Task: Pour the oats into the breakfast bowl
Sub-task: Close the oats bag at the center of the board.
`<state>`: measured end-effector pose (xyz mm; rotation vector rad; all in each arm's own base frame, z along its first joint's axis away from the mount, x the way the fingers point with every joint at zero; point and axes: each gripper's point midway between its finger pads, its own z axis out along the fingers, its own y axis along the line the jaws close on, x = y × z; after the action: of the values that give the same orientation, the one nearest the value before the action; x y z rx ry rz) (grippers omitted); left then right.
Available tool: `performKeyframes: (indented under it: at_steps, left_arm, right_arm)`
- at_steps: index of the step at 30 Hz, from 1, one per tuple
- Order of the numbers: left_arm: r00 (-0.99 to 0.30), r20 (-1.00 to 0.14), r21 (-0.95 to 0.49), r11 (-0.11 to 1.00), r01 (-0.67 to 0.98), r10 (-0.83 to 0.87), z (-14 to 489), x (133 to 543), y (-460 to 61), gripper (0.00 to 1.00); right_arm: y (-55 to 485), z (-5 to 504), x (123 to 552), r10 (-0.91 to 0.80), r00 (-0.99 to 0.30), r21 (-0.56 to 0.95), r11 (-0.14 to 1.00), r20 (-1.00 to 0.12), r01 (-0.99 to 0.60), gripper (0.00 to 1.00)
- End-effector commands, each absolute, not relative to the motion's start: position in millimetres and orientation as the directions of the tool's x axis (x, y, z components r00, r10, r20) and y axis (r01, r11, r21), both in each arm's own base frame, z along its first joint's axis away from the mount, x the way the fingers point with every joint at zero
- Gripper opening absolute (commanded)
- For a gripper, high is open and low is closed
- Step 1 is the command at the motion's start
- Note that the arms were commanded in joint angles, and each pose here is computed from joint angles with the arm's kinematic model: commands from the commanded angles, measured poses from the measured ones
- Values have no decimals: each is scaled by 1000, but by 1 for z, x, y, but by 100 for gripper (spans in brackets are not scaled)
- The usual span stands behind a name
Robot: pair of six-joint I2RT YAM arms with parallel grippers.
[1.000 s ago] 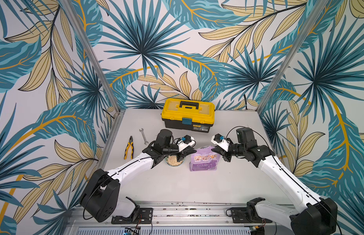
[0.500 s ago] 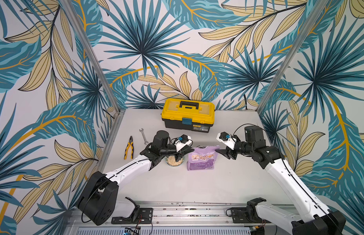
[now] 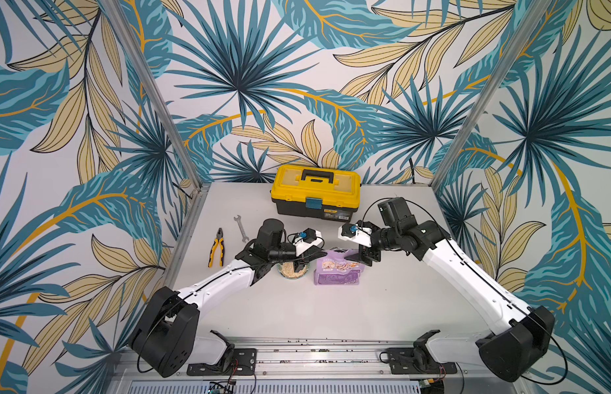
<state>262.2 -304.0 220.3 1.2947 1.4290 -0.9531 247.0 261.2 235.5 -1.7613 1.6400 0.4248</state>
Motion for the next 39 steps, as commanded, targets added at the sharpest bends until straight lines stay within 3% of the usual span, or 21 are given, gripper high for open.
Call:
performKeyframes:
  at_steps: [1,11,18,23,25,27,29,33,37,39]
  left_arm:
    - [135,-977,151,86,985,166,251,258,-310,0]
    - [144,-976,158,73,985,163,248,255,-310,0]
    - [146,-974,161,78,984,173,247,256,-310,0]
    - [141,-974,156,78,985,179,244,256,-309,0]
    - [139,-974,155,75,985,180,244,256,-310,0]
    - [137,-974,153,75,985,182,244,256,-310,0]
    - [136,-974,152,74,986,182,245,256,-310,0]
    - [134,-973,151,76,986,187,244,257,-310,0]
    - [130,-973,147,80,986,193,242,257,-309,0]
    - [127,-973,145,80,986,194,242,257,-309,0]
  right_arm:
    - [257,227,242,-789,136,-226,4,-599,-974,72]
    - [251,206,245,-847,65,-163,26,-527,-986,38]
    - [246,210,247,-855,75,-193,29,-513,-981,0]
    - [235,209,247,-866,65,-207,46,-496,-977,0]
    - [231,210,249,-867,56,-214,59,-494,-975,16]
    - [228,211,250,-867,50,-219,68,-495,-973,23]
    - [226,213,250,-867,47,-223,75,-496,-972,21]
    - [220,212,250,-874,42,-229,80,-484,-970,0]
    - [215,213,254,-877,30,-242,99,-479,-965,1]
    - [212,215,255,-871,29,-249,109,-490,-962,16]
